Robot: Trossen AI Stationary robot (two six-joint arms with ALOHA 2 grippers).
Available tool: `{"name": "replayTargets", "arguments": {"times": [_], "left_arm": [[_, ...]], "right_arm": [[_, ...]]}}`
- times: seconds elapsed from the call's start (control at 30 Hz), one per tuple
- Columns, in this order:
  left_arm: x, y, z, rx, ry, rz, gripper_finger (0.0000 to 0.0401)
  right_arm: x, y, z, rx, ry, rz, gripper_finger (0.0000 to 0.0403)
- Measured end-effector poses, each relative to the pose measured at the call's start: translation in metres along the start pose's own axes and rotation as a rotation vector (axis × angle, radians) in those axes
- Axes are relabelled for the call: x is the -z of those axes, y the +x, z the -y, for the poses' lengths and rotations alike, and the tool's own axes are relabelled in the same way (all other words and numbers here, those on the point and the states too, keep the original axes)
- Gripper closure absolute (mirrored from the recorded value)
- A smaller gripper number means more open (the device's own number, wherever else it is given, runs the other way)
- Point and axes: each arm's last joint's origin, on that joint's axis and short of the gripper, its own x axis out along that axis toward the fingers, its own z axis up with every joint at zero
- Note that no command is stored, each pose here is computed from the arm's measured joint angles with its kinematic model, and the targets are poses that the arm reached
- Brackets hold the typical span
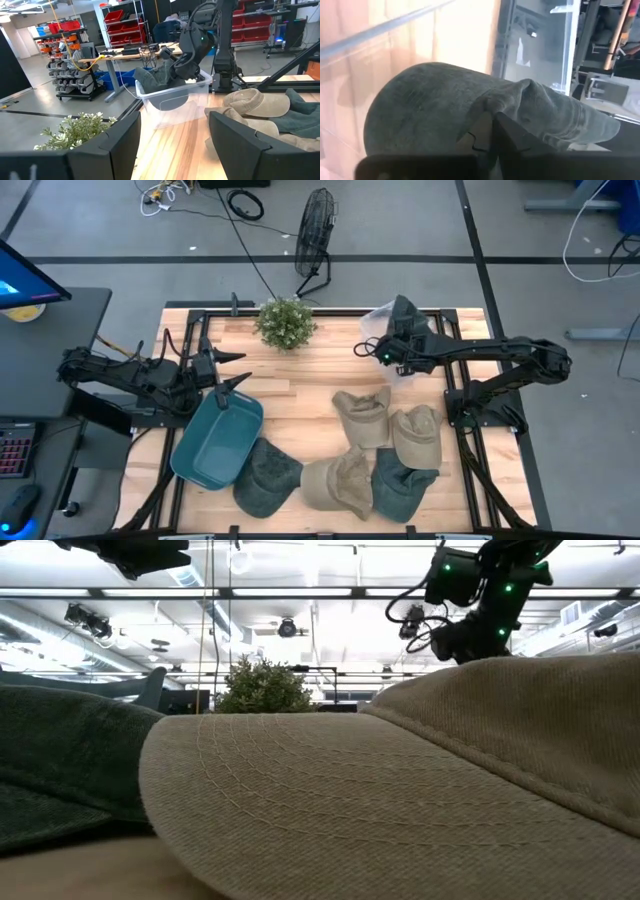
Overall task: Pick & Place hat
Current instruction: Put the top black cap into the transparent bin
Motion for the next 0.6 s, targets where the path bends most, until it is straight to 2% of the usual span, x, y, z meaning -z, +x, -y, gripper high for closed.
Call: {"name": "replayTargets", "arguments": {"times": [0.2,0.4,0.6], "left_arm": [[0.0,0.0,0.0,0.0,-0.001,0.0,0.0163],[0.0,0.0,0.0,0.001,-0.001,0.0,0.0163],[0.0,0.0,0.0,0.0,-0.001,0.0,0.0163]], "right_arm": [[0.0002,-0.0006,0.0021,0.034,-0.022,-0.019,0.0332],[0.0029,-0.0024,0.0076,0.192,-0.089,-0.122,0.0273],[0.0015,-0.0056,0.0063,0.191,-0.103,-0.103,0.0227]]}}
